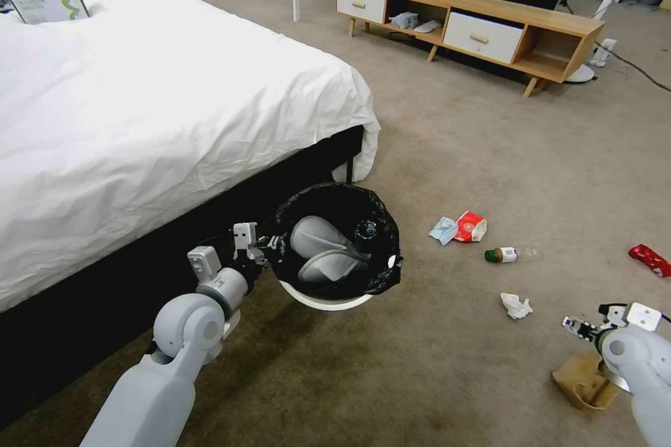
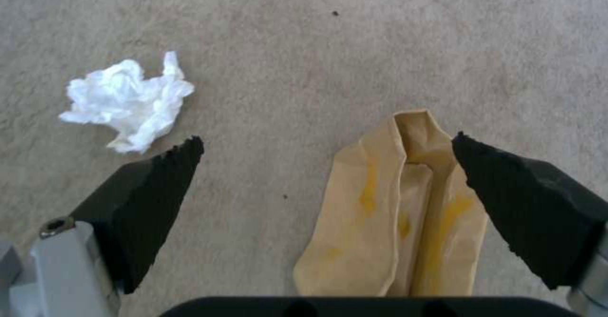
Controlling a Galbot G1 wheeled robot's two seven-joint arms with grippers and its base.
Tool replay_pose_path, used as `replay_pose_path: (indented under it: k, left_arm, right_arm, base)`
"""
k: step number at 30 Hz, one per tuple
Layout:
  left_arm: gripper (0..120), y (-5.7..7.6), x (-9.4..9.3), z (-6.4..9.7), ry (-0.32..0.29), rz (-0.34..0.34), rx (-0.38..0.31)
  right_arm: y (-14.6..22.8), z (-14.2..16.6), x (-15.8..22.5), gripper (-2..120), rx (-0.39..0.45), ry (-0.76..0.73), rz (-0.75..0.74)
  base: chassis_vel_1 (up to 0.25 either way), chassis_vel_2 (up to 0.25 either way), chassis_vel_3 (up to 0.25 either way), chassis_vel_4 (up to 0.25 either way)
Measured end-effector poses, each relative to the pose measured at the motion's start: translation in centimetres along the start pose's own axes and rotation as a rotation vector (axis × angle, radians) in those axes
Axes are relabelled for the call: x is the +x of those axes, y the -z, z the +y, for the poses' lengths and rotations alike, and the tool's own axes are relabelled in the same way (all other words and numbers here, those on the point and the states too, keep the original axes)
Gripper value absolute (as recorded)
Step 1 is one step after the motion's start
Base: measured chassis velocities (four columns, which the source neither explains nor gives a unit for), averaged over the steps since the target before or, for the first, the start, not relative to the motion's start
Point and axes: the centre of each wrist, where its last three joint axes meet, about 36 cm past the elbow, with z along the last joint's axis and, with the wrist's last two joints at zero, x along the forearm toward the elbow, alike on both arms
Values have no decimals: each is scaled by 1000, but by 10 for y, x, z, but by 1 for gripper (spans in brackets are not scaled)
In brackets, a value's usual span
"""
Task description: Pick up the trash bin and place the garbage on the floor into it.
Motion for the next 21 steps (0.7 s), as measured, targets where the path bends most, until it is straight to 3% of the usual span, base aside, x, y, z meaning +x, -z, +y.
replay_pose_path:
  k: [21]
  left_arm:
    - [2,0,2,7,13,-4,0]
  right_arm:
    - [-27,-9,-38,100,-68,-3,-10]
  base:
    - [0,0,0,0]
